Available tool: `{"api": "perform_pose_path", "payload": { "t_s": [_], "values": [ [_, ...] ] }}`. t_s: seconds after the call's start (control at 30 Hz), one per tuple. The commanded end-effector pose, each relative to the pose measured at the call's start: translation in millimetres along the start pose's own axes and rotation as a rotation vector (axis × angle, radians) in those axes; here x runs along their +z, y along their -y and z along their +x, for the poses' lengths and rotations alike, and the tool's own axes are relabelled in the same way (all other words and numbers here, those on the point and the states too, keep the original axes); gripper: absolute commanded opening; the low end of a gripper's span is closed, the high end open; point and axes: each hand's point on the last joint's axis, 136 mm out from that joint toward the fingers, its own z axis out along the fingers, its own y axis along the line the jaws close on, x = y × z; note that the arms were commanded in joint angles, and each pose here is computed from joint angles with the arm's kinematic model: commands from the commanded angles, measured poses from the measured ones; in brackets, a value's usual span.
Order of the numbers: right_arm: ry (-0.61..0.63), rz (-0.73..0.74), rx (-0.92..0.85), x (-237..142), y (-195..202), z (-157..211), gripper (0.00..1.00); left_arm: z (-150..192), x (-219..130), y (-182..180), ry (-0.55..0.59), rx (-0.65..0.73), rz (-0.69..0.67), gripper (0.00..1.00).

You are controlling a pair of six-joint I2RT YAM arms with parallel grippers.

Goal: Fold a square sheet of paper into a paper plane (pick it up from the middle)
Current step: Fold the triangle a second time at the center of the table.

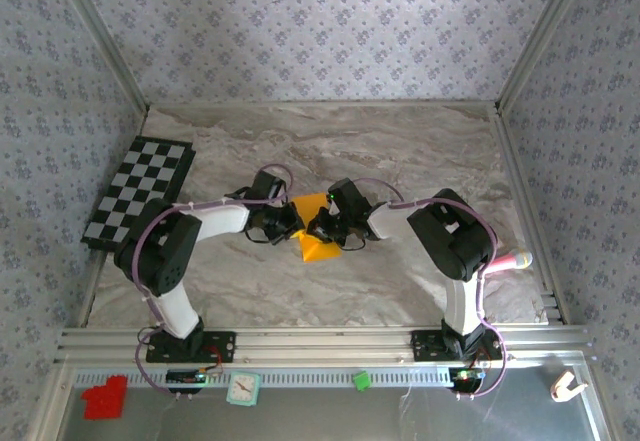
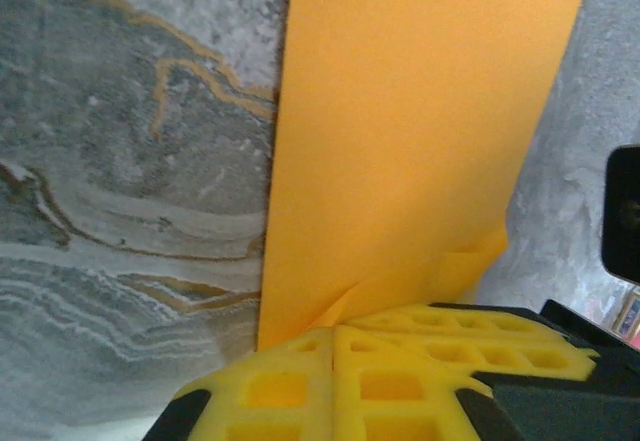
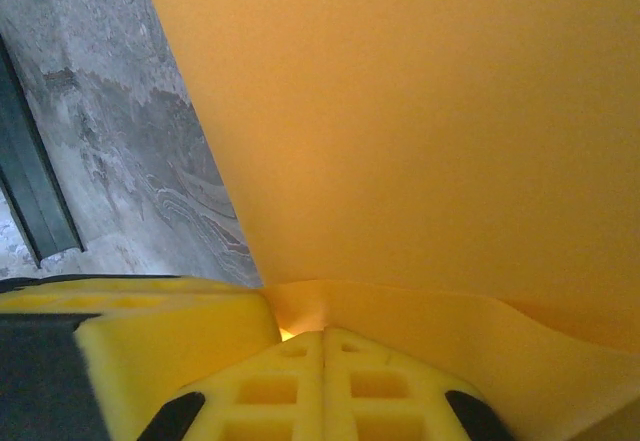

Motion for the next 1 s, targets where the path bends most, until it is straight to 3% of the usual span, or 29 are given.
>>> {"api": "perform_pose_path", "payload": {
  "t_s": [0.0, 0.27, 0.47, 0.67, 0.97],
  "values": [
    [-0.036, 0.148, 0.086, 5, 52, 13, 0.03, 1, 5, -10, -0.002, 0.006, -0.057, 0.0],
    [-0.024, 0.054, 0.05, -2, 25, 7, 0.04, 7, 9, -38, -0.025, 0.012, -0.173, 0.0],
    [0.005, -0.026, -0.089, -21, -9, 0, 0.08, 10, 11, -50, -0.045, 0.038, -0.223, 0.0],
    [-0.009, 0.012, -0.177, -24, 0, 3, 0.08, 9, 12, -47, -0.052, 0.066, -0.225, 0.0],
    [-0.035, 0.066, -0.165, -15, 21, 3, 0.08, 9, 13, -48, -0.059, 0.071, -0.228, 0.0]
  ]
}}
